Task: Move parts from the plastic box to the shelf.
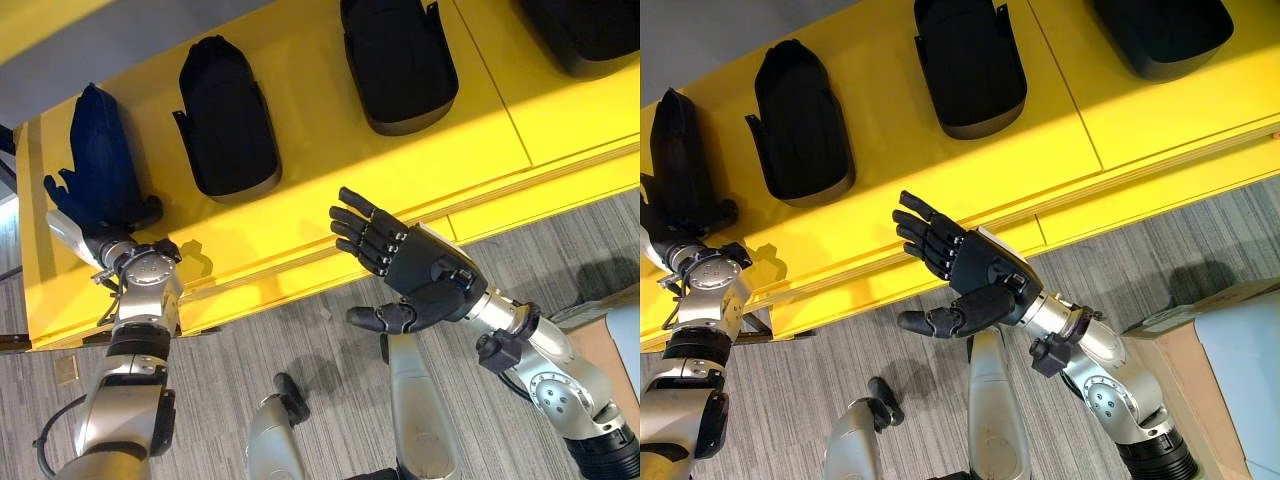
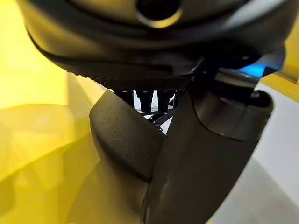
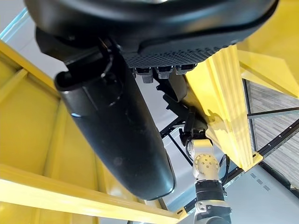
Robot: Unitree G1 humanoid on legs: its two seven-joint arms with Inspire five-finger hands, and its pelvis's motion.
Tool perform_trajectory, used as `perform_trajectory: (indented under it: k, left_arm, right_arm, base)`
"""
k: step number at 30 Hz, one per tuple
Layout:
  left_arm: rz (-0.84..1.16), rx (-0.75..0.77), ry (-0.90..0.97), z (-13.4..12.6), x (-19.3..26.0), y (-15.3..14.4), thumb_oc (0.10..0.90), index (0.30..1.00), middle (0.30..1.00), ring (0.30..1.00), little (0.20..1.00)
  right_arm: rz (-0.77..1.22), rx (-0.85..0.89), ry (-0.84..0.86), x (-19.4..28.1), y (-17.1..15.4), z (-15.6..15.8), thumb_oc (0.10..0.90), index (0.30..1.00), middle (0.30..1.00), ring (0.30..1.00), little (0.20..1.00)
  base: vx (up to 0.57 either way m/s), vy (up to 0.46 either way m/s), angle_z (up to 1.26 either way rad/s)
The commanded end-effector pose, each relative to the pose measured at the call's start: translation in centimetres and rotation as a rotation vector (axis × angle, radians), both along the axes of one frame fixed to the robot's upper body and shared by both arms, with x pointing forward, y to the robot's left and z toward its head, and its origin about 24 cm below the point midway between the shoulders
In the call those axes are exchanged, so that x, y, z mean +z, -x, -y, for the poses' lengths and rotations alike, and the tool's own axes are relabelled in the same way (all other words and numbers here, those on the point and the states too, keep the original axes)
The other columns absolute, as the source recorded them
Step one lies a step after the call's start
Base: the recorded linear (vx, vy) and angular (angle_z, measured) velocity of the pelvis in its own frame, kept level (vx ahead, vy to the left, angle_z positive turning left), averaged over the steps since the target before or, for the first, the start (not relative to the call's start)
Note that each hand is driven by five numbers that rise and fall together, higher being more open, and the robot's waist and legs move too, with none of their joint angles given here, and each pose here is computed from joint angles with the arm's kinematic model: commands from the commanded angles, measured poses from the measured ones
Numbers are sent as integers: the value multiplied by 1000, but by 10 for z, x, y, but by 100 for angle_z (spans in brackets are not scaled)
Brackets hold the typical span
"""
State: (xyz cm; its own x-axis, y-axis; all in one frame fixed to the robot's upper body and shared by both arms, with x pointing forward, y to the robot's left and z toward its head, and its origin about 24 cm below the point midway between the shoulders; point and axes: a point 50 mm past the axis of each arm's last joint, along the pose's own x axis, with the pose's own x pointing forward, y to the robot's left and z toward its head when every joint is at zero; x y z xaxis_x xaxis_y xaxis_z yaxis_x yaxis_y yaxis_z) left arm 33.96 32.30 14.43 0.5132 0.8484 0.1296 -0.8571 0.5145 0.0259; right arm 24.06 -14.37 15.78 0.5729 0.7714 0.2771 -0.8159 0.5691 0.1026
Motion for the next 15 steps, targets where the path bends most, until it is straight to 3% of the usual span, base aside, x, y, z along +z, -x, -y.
perform_trajectory:
  k: [1, 15]
  left_arm:
    - [127, 59, -23, -27, 28, 11, 900, 1000, 1000, 1000, 1000]
    - [51, 55, -90, -25, 22, 12, 900, 1000, 1000, 1000, 1000]
  right_arm:
    - [158, 168, -193, 33, 17, -23, 900, 1000, 1000, 1000, 1000]
    - [161, 153, -217, 33, 18, -25, 900, 1000, 1000, 1000, 1000]
  base:
    - [0, 0, 0]
    - [0, 0, 0]
